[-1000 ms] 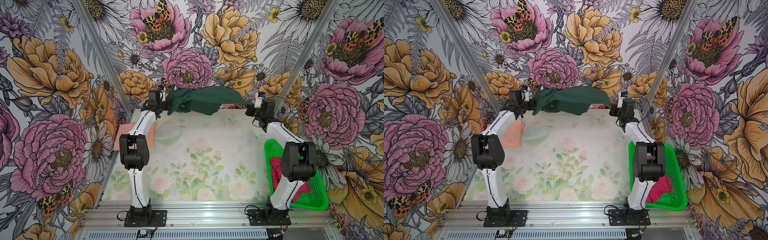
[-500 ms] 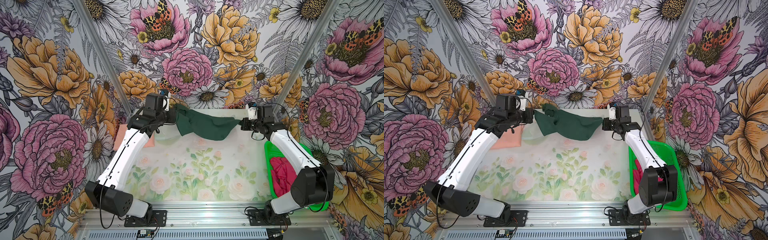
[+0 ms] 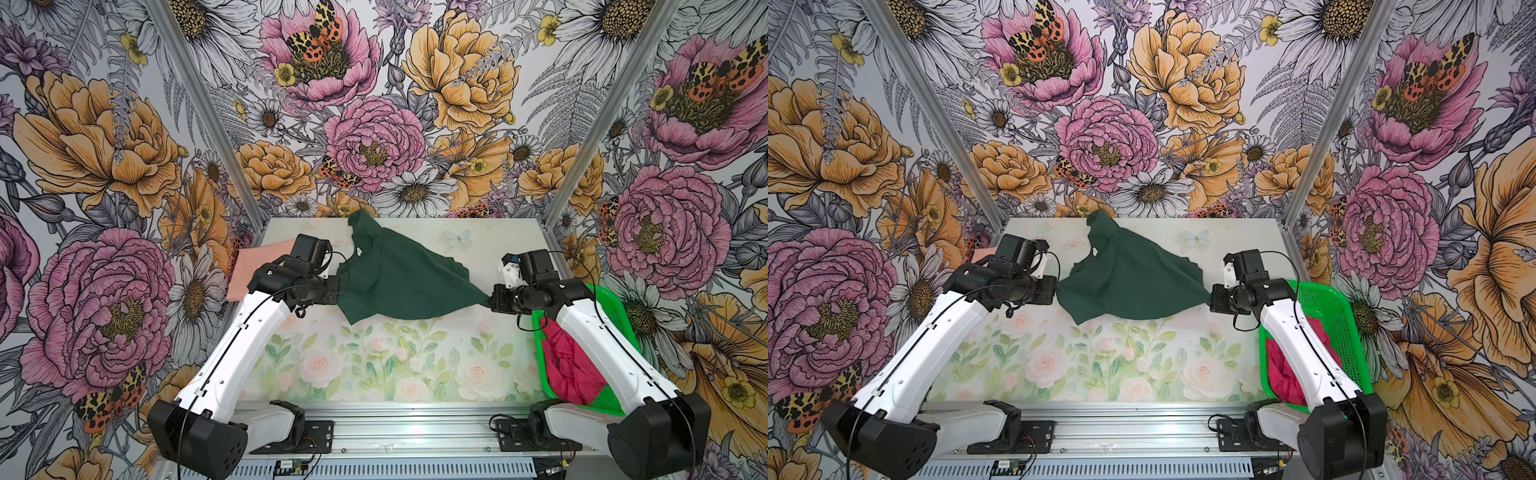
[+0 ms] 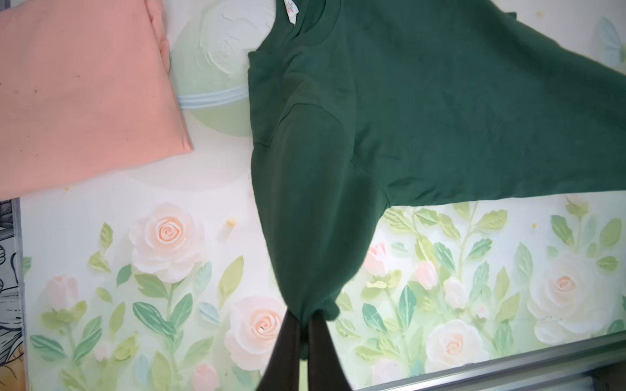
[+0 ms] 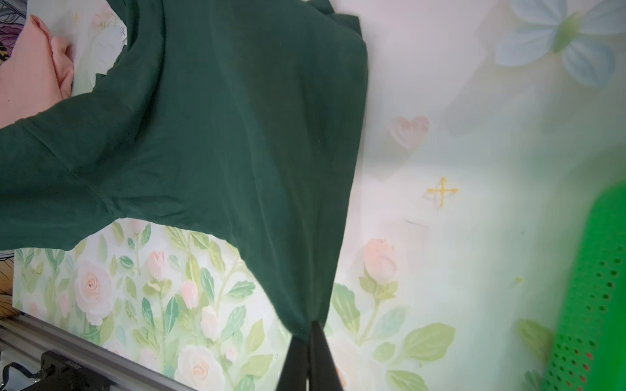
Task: Fold and stack t-shirts
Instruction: Flatten out the T-shirt at the center of the board.
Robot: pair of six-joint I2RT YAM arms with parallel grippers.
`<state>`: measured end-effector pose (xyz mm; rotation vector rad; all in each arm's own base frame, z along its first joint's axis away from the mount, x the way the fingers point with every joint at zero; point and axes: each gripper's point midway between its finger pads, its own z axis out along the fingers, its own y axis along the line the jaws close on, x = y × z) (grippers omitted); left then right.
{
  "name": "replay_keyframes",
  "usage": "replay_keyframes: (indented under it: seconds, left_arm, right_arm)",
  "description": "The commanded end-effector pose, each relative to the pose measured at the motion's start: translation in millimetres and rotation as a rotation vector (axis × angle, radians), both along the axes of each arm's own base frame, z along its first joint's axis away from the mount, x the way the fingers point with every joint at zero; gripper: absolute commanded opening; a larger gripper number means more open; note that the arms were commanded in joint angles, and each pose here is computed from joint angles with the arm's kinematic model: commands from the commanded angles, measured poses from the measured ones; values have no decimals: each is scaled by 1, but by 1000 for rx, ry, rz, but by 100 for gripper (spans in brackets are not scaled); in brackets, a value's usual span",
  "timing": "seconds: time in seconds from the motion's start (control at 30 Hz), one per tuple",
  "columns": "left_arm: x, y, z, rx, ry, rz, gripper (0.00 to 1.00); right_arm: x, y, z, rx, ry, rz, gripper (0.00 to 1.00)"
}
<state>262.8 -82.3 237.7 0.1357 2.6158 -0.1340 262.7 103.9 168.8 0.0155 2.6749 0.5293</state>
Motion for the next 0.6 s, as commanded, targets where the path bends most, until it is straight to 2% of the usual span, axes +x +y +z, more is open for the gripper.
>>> replay_keyframes:
  seconds: [0.0, 0.1, 0.17, 0.27, 0.4, 0.47, 0.5, 0.53, 0.57]
  left_arm:
    - [-27, 13, 11, 16, 9, 34, 0]
    - [-41, 19, 22, 19, 5, 46, 0]
    - [-44, 27, 35, 34, -43, 69, 0]
    - [-28, 42, 69, 71, -194, 128, 0]
    - [47, 30, 129, -41, -454, 106, 0]
    - [88, 28, 163, -358, -555, 80, 0]
    - [112, 44, 182, -379, -675, 140, 0]
    - [132, 65, 196, -300, -796, 247, 0]
    - [148, 70, 209, -249, -870, 266, 0]
  right_arm:
    - [-33, 13, -10, 37, 84, 16, 0]
    - [-54, 16, -27, 8, 157, 36, 0]
    - [-56, 9, -31, -38, 159, 17, 0]
    - [-17, -7, 10, -123, -25, -40, 0]
    - [85, -21, 126, -153, -368, -135, 0]
    - [135, -26, 202, -143, -597, -183, 0]
    - [158, -27, 242, -130, -713, -200, 0]
    - [177, -28, 280, -120, -821, -212, 0]
    - [192, -29, 307, -111, -889, -219, 0]
